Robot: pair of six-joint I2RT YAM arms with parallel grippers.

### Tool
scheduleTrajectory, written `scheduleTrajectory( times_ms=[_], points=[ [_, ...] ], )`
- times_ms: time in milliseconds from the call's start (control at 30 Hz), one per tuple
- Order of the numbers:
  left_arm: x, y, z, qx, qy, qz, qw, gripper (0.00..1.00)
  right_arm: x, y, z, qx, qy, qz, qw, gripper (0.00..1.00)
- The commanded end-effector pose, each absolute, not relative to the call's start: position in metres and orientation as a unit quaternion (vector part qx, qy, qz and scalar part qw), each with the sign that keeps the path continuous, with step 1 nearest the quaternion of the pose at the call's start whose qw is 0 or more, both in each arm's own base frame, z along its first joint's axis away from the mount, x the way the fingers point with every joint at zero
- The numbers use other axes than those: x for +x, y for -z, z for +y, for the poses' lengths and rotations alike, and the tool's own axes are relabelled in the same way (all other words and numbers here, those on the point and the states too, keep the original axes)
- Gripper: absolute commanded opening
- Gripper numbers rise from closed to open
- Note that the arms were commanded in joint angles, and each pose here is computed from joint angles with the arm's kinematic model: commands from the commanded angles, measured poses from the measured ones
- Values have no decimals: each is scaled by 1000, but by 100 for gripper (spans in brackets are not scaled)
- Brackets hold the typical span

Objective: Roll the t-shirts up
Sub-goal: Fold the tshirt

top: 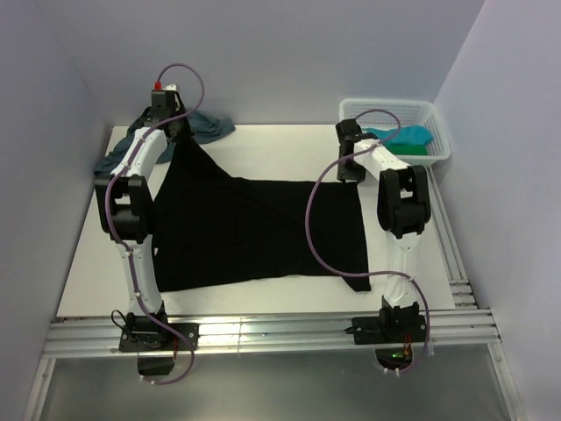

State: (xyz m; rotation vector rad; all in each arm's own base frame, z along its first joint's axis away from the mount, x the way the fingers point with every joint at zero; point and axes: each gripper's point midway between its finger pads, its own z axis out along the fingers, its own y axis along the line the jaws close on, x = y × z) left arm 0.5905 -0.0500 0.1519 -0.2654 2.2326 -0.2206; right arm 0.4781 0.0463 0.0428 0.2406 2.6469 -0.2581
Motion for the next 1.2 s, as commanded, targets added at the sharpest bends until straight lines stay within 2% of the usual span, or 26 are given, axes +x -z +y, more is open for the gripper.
scheduleTrajectory(
  times_ms=[0, 633, 800, 1000, 1167],
  points=[
    [590, -195, -56, -96, 101, 874, 466, 0, 476, -32, 32, 106, 91, 968, 210, 49],
    [595, -197, -56, -103, 98, 872, 468, 0, 477, -25, 33, 126, 62, 979, 147, 48],
    [595, -201, -56, -101, 98, 871, 470, 0, 499, -79, 31, 142, 53, 959, 239, 48],
    [594, -208, -57, -100, 100, 868, 476, 0, 507, -140, 41, 120, 58, 940, 313, 48],
    [594, -206, -58, -100, 102, 868, 475, 0, 505, -148, 58, 89, 34, 938, 334, 48]
  ],
)
